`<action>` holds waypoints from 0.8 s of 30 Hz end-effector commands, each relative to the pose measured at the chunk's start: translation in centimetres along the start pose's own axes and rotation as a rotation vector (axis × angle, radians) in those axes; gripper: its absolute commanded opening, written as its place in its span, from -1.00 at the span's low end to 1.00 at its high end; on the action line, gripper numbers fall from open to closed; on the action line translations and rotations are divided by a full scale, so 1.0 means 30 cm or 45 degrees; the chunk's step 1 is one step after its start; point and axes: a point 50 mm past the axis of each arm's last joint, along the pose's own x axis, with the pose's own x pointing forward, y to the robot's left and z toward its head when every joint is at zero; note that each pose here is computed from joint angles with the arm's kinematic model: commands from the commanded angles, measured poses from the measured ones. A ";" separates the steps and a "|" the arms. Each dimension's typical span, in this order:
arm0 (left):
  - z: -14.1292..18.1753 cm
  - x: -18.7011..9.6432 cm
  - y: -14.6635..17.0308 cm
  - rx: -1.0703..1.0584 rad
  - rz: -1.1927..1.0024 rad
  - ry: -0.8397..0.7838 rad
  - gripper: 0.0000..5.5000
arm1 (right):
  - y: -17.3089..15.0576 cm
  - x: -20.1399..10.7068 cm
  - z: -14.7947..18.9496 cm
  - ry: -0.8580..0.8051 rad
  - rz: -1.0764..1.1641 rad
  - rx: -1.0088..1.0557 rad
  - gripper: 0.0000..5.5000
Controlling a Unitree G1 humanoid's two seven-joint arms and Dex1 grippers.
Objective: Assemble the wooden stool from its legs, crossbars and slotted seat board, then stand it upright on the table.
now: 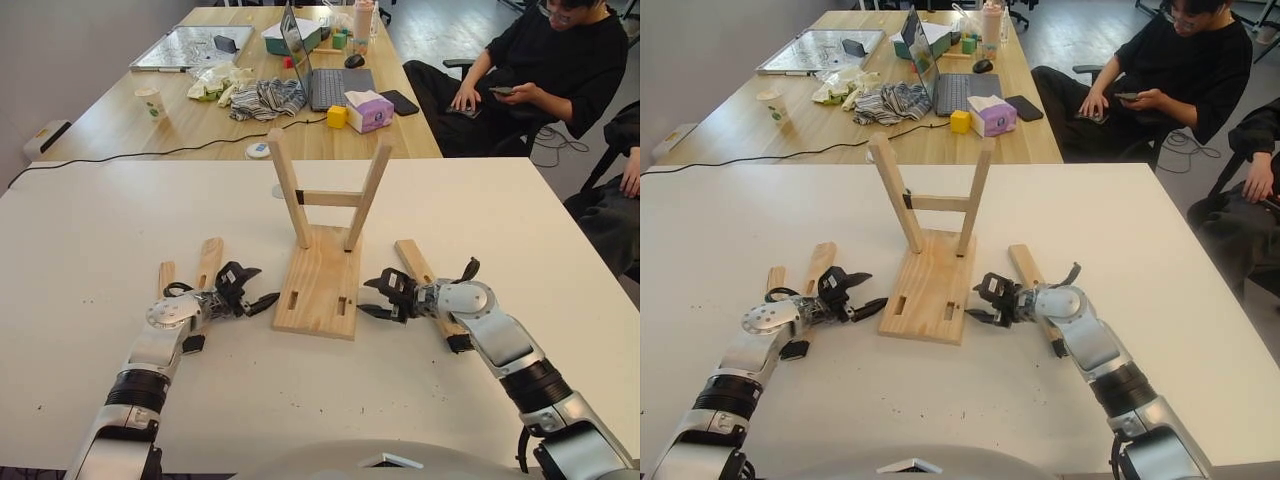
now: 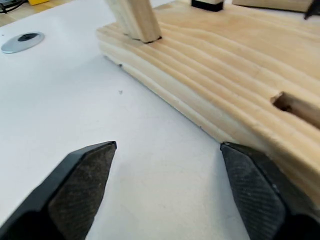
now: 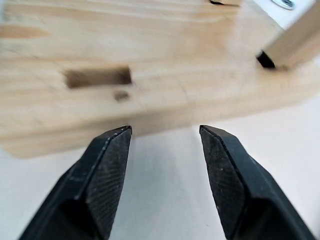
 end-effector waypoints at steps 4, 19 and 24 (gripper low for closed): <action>0.089 -0.089 -0.019 -0.003 -0.011 -0.088 0.40 | -0.079 -0.067 -0.013 0.056 -0.165 0.007 -0.08; -0.094 -0.399 0.111 -0.728 0.863 0.146 0.40 | -0.146 -0.167 -0.055 0.104 -0.359 0.019 -0.08; -0.166 -0.372 0.074 -0.809 0.919 0.287 0.40 | -0.158 -0.165 -0.050 0.109 -0.345 0.005 -0.08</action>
